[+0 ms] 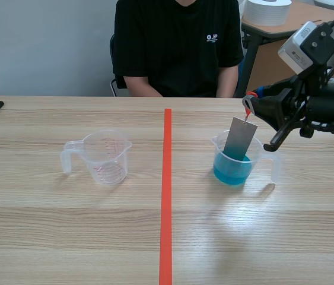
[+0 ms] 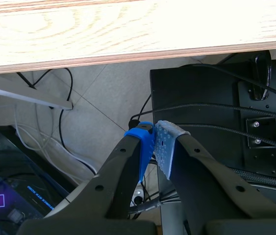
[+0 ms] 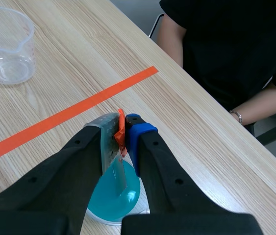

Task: Do the redox reaction experiment.
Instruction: 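Hold the plate still in the solution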

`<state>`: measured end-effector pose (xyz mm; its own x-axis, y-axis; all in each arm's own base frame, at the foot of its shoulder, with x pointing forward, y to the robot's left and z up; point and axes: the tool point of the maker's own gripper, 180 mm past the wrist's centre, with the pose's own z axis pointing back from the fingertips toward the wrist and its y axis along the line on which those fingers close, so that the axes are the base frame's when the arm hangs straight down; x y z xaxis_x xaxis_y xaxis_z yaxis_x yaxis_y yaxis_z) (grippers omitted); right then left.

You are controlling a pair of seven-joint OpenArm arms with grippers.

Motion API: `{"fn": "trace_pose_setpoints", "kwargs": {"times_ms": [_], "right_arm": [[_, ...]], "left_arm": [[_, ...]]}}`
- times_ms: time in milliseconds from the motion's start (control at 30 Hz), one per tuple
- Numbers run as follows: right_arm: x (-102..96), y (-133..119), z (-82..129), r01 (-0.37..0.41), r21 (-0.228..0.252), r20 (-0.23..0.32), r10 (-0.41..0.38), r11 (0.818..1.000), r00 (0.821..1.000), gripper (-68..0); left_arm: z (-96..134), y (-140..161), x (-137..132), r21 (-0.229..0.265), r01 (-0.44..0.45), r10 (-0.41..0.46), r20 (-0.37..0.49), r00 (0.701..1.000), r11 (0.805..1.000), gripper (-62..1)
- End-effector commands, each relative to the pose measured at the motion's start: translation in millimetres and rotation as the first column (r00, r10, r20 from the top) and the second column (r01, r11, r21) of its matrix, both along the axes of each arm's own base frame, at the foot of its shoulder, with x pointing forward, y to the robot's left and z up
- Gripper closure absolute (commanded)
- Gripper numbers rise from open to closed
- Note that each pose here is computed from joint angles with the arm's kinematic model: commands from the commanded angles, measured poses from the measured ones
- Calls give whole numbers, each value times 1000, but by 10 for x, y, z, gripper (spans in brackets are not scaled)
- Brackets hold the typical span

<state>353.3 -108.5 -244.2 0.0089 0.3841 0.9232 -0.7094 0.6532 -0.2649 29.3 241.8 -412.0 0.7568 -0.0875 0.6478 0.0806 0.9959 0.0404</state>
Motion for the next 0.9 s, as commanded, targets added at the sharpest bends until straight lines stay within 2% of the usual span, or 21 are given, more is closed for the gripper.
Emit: {"fn": "trace_pose_setpoints", "kwargs": {"times_ms": [0,367,667,867], "right_arm": [[46,-20,118,2,1,33,-2,1000,999,-17],[27,-37,170,-15,2,37,15,1000,999,-17],[1,-69,474,-28,16,81,27,999,996,-17],[-101,-63,720,-43,19,129,41,999,991,-17]], "left_arm": [[28,-45,27,-12,8,-7,19,1000,1000,-49],[29,-45,27,-12,8,-8,19,1000,1000,-49],[29,-45,27,-12,8,-8,19,1000,1000,-49],[29,-45,26,-12,8,-7,19,1000,1000,-49]]}}
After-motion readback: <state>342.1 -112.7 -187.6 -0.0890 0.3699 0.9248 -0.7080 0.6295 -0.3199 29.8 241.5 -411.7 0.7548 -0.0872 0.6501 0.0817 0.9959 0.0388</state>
